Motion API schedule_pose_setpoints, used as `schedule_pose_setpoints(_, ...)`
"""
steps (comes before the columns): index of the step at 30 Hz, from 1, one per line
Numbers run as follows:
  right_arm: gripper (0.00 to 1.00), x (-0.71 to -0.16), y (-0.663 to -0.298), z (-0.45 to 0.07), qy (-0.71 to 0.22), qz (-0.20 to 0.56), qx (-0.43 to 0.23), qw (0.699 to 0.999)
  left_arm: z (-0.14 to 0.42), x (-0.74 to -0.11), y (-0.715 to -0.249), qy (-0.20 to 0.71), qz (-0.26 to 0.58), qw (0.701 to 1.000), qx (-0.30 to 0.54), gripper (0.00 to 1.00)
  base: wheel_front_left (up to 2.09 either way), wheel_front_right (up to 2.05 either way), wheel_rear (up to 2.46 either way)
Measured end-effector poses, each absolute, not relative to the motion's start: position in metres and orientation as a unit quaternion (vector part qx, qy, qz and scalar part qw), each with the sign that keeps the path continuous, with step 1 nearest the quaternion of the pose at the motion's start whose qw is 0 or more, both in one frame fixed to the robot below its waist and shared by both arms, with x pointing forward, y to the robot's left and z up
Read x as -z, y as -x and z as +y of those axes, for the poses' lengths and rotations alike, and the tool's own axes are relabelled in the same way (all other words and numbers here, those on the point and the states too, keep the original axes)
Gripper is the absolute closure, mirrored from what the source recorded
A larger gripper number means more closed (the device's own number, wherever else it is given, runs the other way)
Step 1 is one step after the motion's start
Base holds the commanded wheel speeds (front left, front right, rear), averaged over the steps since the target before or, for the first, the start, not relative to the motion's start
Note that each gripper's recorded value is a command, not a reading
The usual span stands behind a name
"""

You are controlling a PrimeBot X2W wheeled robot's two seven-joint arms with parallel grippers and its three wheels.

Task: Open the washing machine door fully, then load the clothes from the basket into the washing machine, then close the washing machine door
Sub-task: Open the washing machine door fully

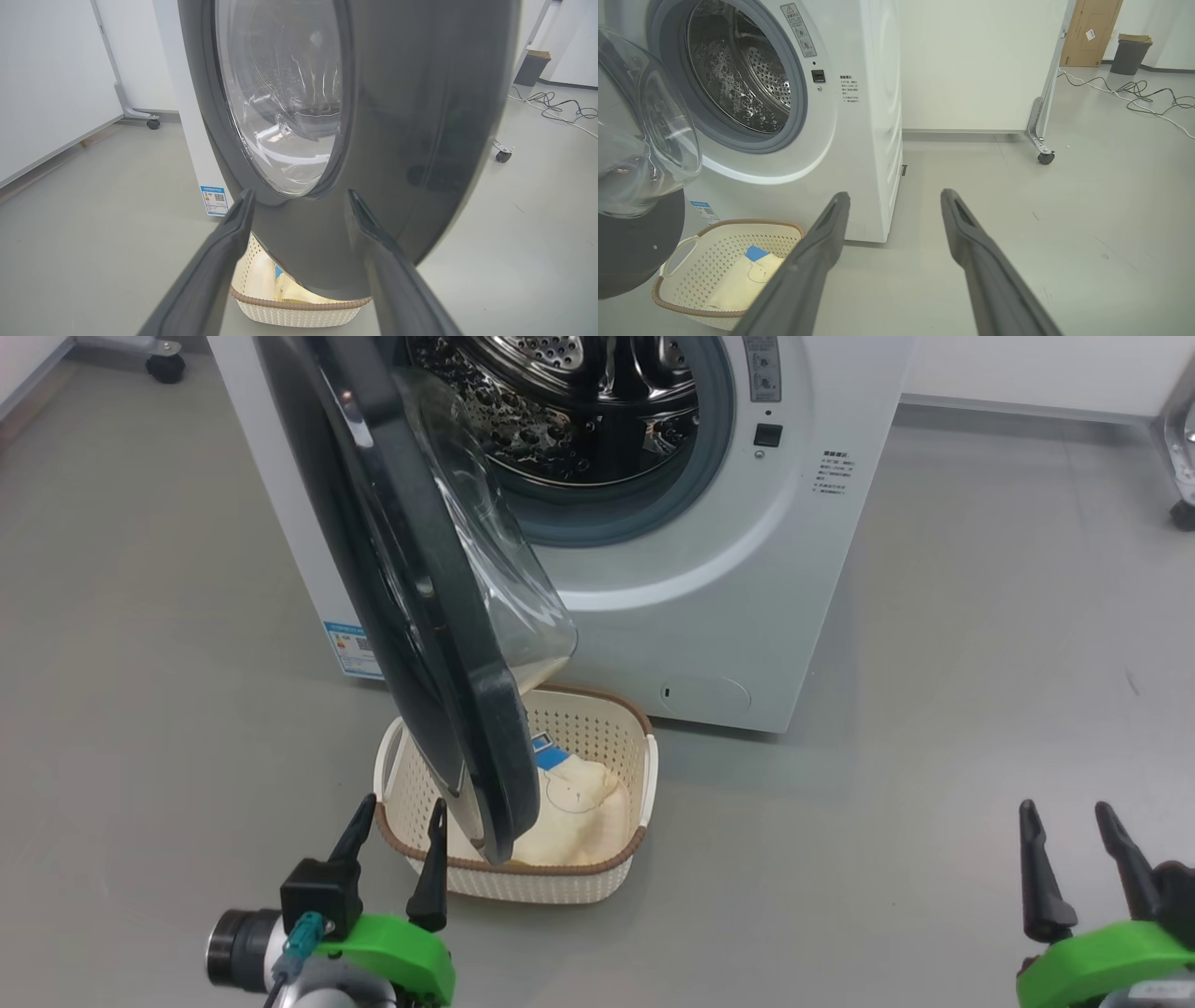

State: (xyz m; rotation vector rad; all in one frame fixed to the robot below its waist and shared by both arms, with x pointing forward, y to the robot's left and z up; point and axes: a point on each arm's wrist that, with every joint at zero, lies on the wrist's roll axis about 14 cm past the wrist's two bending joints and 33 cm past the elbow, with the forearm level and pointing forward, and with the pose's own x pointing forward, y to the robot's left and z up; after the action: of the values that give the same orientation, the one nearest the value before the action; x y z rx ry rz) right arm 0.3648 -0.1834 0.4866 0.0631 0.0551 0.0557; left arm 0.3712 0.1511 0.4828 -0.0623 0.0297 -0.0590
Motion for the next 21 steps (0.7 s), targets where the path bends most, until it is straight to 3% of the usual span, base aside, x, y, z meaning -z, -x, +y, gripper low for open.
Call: schedule_pose_setpoints(21,0.00,-0.4779,-0.3609,-0.1774,-0.041,0.044,-0.036,0.998,0.1532,-0.4785,-0.3721,0.032,0.021,0.999,0.028,0.00,0.00,0.00,0.00)
